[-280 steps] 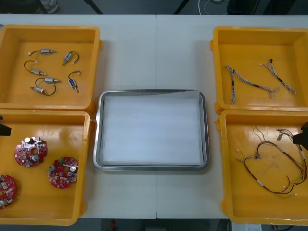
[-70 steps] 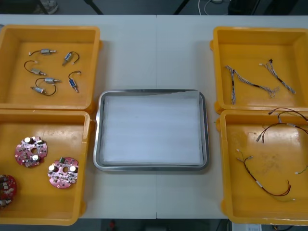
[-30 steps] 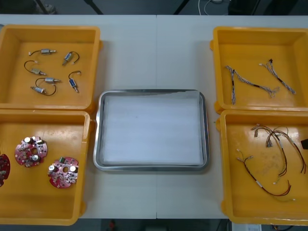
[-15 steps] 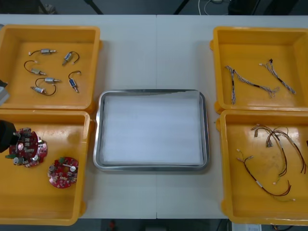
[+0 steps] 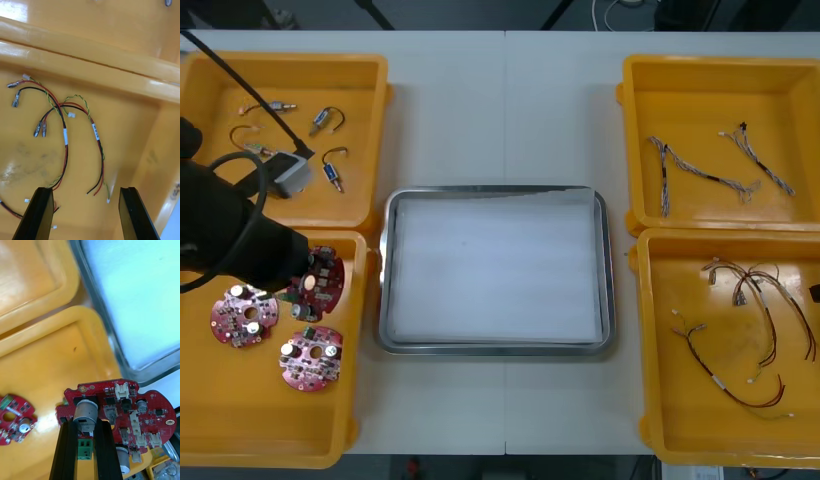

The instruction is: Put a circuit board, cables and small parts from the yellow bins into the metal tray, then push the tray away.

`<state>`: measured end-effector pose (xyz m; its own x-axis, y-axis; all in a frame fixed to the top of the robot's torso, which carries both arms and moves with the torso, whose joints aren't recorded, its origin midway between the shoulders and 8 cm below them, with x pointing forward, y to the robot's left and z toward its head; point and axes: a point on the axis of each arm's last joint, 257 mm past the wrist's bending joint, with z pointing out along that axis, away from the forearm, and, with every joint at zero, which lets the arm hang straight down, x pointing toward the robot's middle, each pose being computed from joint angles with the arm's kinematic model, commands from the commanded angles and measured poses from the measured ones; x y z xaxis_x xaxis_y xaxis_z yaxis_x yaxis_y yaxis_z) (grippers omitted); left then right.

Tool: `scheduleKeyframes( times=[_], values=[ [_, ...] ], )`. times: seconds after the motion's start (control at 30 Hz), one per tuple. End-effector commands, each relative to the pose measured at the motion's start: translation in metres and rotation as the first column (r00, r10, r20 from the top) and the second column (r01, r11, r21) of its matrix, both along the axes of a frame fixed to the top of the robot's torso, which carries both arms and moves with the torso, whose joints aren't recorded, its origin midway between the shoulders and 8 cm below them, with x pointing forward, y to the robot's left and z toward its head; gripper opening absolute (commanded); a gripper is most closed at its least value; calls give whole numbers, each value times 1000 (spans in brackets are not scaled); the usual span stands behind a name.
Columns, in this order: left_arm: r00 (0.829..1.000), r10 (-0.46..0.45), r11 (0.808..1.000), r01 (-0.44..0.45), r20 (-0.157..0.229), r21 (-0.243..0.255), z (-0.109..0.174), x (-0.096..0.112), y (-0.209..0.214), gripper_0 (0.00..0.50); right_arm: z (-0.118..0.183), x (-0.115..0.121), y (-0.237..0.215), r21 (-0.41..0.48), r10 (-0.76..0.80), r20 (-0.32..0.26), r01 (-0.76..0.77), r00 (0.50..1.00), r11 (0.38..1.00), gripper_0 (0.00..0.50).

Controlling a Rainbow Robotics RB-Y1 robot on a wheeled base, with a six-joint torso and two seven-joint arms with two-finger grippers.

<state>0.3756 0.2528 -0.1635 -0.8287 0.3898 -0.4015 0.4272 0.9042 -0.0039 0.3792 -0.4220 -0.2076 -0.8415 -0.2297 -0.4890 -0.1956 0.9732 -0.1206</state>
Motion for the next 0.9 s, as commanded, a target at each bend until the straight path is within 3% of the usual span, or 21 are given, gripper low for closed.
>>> scheduleKeyframes(
  times=[0.03, 0.4, 0.63, 0.9],
  values=[
    [999, 37, 999, -36, 19, -23, 15, 8, -38, 0, -16, 0, -2, -46, 55, -34, -57, 998, 997, 500],
    [999, -3, 1000, 4, 40, -20, -5, 21, -115, 0, -41, 8, -13, -64, 49, -44, -51, 998, 997, 500],
    [1000, -9, 1000, 10, 17, -24, -30, 30, -131, 0, -55, 15, -23, -83, 42, -35, -45, 998, 996, 500],
    [1000, 2, 1000, -2, 15, -9, -59, 44, -132, 0, -69, 22, -32, -76, 32, -17, -33, 999, 997, 500]
  ],
)
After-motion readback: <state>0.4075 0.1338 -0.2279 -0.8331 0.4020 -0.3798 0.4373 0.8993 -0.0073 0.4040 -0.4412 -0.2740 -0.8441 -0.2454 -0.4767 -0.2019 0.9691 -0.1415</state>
